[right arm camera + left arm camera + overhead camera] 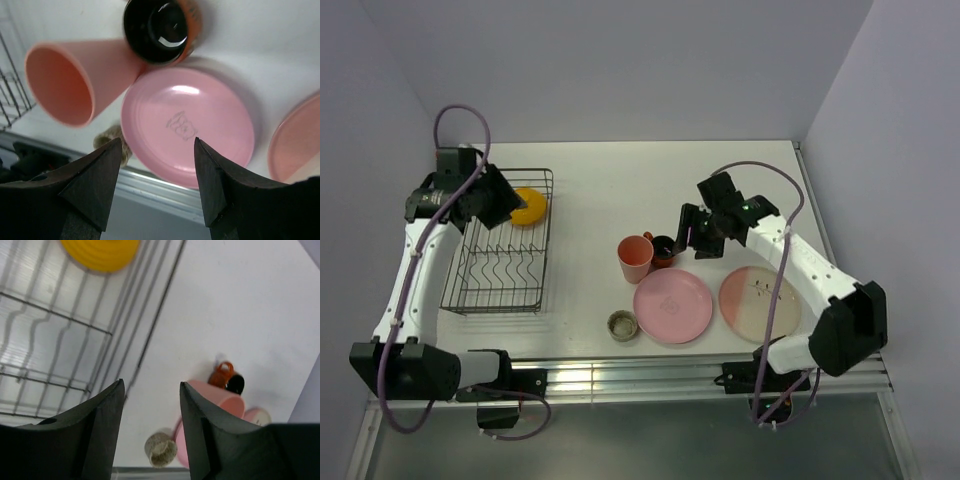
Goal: Load the mixed dishes into the dish rack
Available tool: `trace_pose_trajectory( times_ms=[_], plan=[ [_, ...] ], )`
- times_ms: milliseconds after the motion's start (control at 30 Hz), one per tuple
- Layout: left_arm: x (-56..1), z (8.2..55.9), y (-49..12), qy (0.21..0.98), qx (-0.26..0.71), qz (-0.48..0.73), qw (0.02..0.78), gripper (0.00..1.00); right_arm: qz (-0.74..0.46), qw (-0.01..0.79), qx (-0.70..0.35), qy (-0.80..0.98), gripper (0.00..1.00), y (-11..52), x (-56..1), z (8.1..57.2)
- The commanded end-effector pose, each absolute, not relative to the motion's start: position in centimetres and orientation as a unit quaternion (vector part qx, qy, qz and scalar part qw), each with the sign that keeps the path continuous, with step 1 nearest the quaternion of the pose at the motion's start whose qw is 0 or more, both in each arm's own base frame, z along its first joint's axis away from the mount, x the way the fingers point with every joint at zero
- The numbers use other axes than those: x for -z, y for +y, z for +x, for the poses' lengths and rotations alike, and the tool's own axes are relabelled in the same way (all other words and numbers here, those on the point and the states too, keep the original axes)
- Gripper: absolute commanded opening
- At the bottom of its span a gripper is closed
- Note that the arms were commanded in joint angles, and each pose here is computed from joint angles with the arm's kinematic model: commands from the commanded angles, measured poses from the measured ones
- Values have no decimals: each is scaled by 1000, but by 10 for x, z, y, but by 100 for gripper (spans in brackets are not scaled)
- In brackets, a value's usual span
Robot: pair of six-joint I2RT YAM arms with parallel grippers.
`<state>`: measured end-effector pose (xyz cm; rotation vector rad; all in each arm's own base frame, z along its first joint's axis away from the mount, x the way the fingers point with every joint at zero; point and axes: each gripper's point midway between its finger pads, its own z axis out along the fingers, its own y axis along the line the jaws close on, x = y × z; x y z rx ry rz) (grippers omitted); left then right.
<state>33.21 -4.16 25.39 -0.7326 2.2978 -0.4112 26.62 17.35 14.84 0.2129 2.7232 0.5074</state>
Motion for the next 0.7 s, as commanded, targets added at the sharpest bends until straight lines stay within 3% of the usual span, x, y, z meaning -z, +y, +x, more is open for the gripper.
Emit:
trace_pose_trajectory(
  times_ms=[0, 200, 333, 667],
  plan=[
    [-248, 295, -86, 898, 194, -249, 306, 53, 46, 196, -186, 962, 67, 178, -162, 237],
    [-217, 226, -181, 930, 230, -159, 241, 50, 47, 225, -221, 948, 68, 176, -188, 222],
    [-195, 193, -212, 945, 226, -129, 197, 50, 38, 228, -222, 947, 68, 174, -195, 217],
    [-133, 148, -234, 974, 156, -73, 147, 50, 32, 238, -242, 940, 68, 174, -204, 210]
  ],
)
